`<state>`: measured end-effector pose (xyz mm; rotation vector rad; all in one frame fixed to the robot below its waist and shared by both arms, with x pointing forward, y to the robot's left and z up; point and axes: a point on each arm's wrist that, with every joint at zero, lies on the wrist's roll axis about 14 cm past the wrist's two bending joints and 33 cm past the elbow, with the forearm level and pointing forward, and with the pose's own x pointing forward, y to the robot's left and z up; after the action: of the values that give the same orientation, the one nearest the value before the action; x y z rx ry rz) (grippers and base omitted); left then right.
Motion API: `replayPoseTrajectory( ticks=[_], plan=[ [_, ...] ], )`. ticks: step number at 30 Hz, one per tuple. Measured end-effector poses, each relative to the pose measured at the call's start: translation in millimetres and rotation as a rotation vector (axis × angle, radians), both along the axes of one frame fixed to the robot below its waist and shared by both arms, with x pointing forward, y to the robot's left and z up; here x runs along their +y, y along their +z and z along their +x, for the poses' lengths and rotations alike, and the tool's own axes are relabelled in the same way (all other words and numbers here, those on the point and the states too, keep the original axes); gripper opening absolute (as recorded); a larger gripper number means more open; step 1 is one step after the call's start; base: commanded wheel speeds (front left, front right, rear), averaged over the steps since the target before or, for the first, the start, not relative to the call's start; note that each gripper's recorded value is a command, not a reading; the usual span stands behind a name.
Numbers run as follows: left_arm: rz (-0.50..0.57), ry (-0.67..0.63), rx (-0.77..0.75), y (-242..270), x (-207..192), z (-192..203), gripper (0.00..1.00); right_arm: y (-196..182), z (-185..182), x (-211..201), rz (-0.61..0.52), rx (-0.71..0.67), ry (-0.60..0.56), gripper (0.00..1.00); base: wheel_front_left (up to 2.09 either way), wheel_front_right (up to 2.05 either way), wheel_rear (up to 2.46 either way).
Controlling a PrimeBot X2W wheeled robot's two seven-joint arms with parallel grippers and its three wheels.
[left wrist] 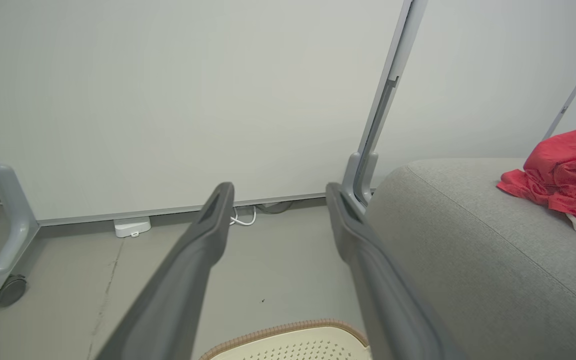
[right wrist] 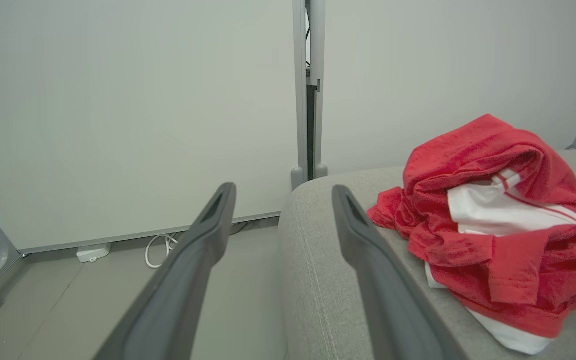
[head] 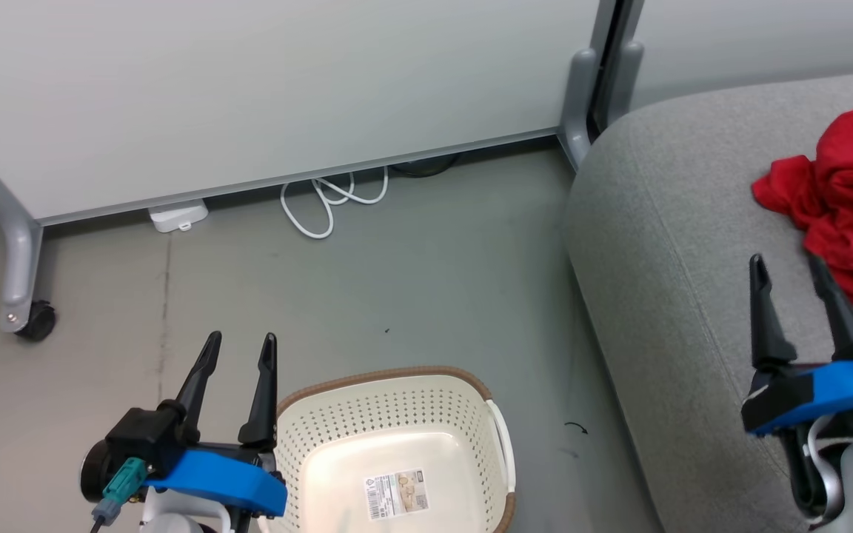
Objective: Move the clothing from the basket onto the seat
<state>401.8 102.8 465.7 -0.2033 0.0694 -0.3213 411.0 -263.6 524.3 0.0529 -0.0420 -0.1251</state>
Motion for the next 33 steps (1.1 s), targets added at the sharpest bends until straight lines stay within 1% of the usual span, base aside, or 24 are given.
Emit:
replayPoseTrajectory(
  ticks=[9,22,26,33],
  plan=[
    [0.009,0.093,-0.004,2,30,-11,1.0,-10,-16,42,0.031,0.025,0.081,1.0,0.0,0.0,0.0],
    [0.014,0.199,-0.008,5,63,-31,1.0,-29,-31,90,0.049,0.087,0.213,1.0,0.0,0.0,0.0],
    [0.013,0.22,-0.008,5,70,-36,1.0,-31,-30,101,0.063,0.093,0.243,1.0,0.0,0.0,0.0],
    [0.012,0.234,-0.004,4,75,-38,1.0,-32,-29,107,0.062,0.098,0.26,1.0,0.0,0.0,0.0]
  ],
)
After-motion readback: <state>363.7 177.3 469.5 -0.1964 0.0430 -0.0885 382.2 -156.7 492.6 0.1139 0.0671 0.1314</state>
